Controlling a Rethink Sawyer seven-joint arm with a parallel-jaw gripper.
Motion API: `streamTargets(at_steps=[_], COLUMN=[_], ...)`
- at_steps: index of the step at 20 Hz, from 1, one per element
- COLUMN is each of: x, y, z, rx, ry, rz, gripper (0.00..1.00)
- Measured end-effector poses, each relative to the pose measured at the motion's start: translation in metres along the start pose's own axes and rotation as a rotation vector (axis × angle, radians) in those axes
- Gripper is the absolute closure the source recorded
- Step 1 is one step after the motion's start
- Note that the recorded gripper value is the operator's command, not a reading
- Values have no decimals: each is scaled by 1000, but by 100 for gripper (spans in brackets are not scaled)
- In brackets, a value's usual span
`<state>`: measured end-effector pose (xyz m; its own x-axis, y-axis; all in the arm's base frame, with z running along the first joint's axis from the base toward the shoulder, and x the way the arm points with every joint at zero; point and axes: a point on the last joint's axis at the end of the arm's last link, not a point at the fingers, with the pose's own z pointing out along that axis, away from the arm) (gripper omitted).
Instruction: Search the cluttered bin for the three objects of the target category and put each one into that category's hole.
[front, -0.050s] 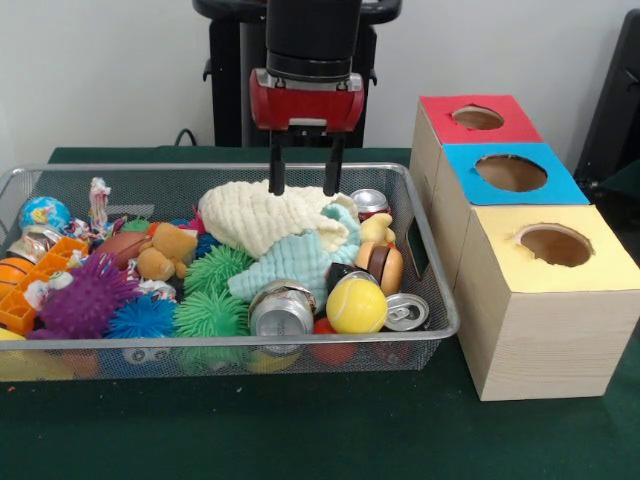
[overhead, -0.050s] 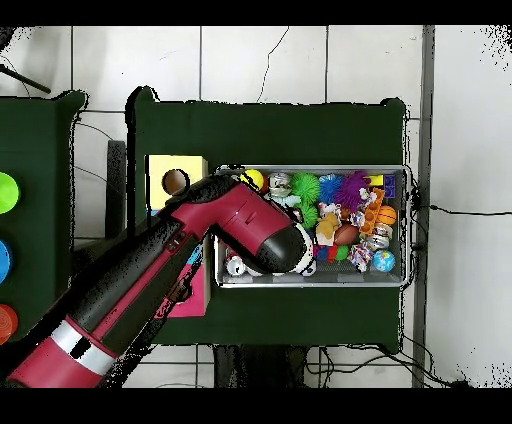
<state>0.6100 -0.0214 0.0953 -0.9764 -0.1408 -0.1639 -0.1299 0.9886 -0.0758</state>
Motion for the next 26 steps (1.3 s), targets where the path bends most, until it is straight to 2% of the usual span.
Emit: streamTargets(at_steps=[26], x=[-2], y=[5], z=[1], rx=[1], ry=[-8], rz=[-7], gripper=[0])
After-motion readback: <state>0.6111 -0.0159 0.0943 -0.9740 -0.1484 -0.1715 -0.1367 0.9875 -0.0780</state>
